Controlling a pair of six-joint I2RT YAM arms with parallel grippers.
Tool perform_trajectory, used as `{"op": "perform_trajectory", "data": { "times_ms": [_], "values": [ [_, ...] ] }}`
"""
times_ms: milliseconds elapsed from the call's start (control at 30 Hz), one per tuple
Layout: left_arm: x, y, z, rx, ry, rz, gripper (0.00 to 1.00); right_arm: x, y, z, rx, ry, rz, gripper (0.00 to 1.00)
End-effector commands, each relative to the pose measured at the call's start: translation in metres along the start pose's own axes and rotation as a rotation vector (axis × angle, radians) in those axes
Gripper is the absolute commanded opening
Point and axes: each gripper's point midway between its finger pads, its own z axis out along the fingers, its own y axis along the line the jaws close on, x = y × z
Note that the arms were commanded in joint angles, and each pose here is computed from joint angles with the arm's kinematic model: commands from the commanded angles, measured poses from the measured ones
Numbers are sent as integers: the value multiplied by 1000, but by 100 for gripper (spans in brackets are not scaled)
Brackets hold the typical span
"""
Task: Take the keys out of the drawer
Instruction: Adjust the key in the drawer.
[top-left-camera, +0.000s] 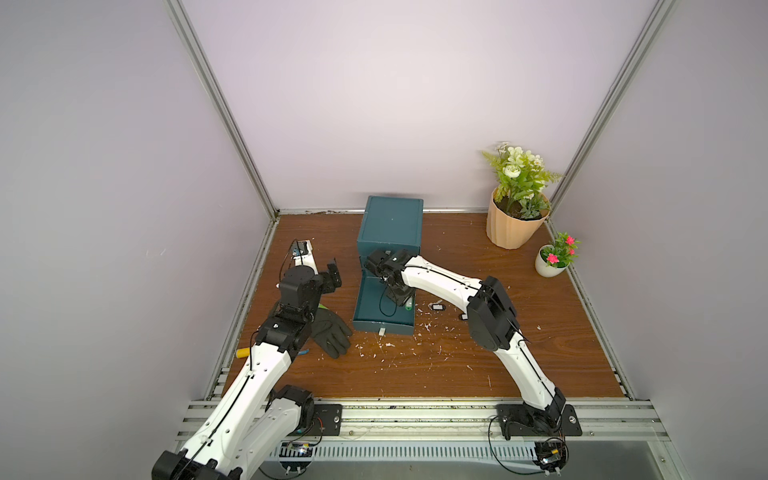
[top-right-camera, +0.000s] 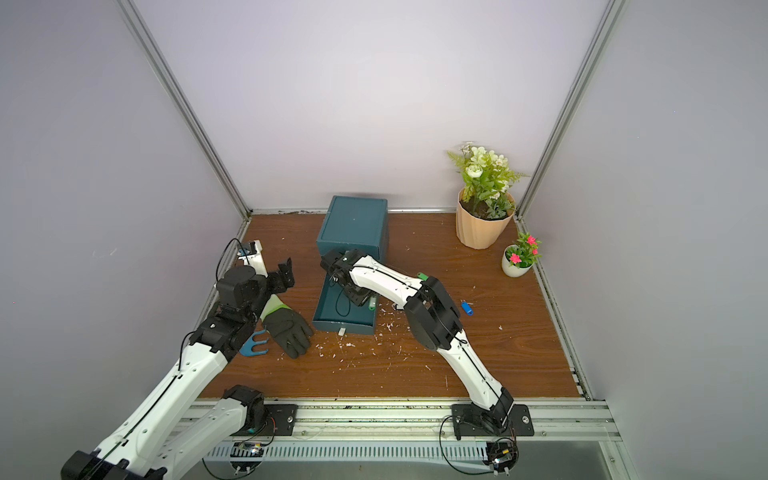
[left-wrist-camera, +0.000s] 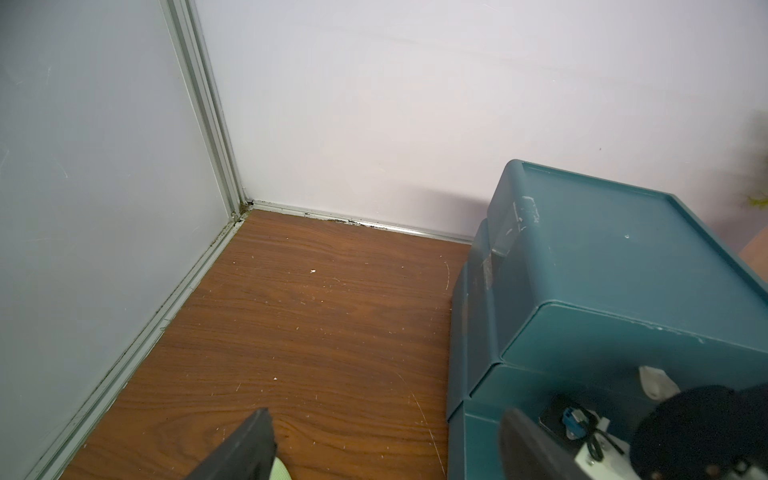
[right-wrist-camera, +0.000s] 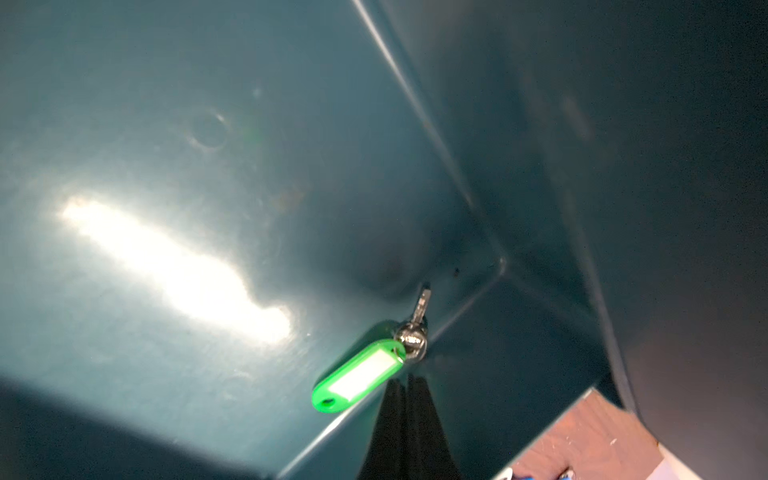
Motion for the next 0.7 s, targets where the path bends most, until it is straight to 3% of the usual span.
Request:
{"op": "perform_trajectory", "data": {
  "times_ms": [0, 233, 667],
  "values": [
    [-2, 6, -2, -19, -17, 6, 87, 9, -11, -3, 55, 54, 90, 4],
    [-2, 10, -7, -30, -28, 22, 87, -1, -13, -21, 64, 20, 177, 2],
    [0, 11, -8, -31, -27, 47, 86, 25, 1, -9, 188, 85, 272, 0]
  ]
}}
